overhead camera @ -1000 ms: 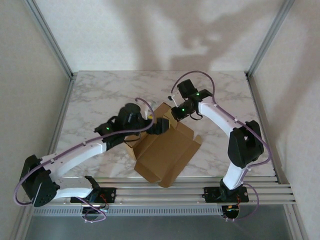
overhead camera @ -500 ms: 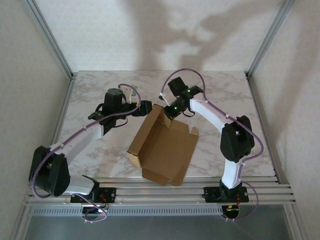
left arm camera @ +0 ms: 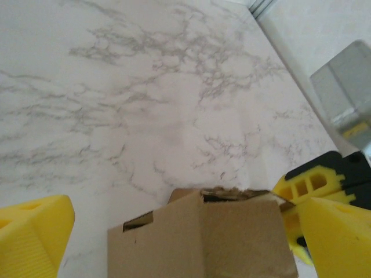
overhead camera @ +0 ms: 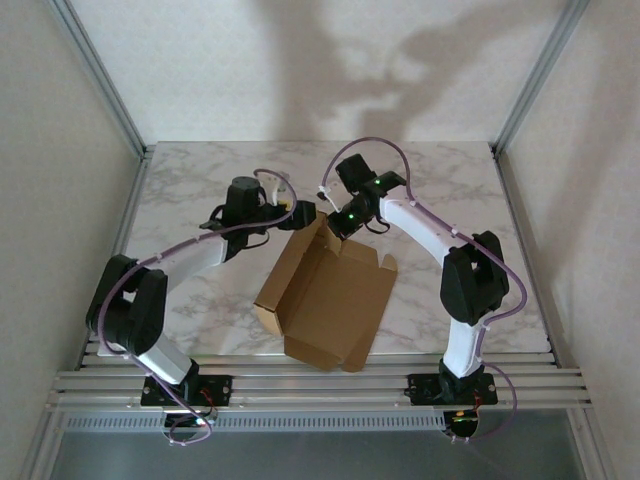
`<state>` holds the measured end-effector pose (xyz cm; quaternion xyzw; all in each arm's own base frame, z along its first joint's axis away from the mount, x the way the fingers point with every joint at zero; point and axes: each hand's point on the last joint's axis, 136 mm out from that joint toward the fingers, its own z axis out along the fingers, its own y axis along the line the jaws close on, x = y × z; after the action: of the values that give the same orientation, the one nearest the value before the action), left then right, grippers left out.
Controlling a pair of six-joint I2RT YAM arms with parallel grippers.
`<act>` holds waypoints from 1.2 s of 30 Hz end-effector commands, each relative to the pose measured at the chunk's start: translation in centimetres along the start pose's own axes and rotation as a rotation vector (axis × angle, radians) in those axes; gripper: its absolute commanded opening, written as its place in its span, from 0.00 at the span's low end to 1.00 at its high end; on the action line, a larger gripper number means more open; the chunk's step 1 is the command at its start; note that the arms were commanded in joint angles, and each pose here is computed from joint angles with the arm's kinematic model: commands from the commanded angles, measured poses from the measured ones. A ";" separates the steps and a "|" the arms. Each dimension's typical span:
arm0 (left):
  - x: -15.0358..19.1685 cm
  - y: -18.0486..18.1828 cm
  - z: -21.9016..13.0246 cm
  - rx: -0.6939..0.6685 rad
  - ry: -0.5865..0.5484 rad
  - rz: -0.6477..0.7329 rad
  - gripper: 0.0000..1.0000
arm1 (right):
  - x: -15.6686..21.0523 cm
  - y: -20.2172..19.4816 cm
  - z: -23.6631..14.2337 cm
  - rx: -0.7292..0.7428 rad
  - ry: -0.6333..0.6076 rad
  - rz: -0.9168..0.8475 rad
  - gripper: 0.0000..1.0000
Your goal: Fold the paper box
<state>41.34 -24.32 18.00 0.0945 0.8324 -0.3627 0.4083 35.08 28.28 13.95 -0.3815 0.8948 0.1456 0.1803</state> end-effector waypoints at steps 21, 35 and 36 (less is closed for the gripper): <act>1.0 1.8 4.1 0.022 0.057 0.021 0.99 | 2.6 0.8 1.0 -0.021 0.097 0.017 0.07; 2.4 2.2 4.1 0.010 0.115 0.026 0.99 | 0.8 1.8 -3.1 -0.061 -0.061 0.072 0.29; 2.5 2.2 4.0 0.010 0.116 0.026 0.99 | 0.8 1.8 -3.6 -0.068 -0.077 0.079 0.30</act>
<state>43.59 -26.07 15.06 0.1204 0.8366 -0.3679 0.3876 33.26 27.55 14.15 -0.3566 0.9039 0.1638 0.1702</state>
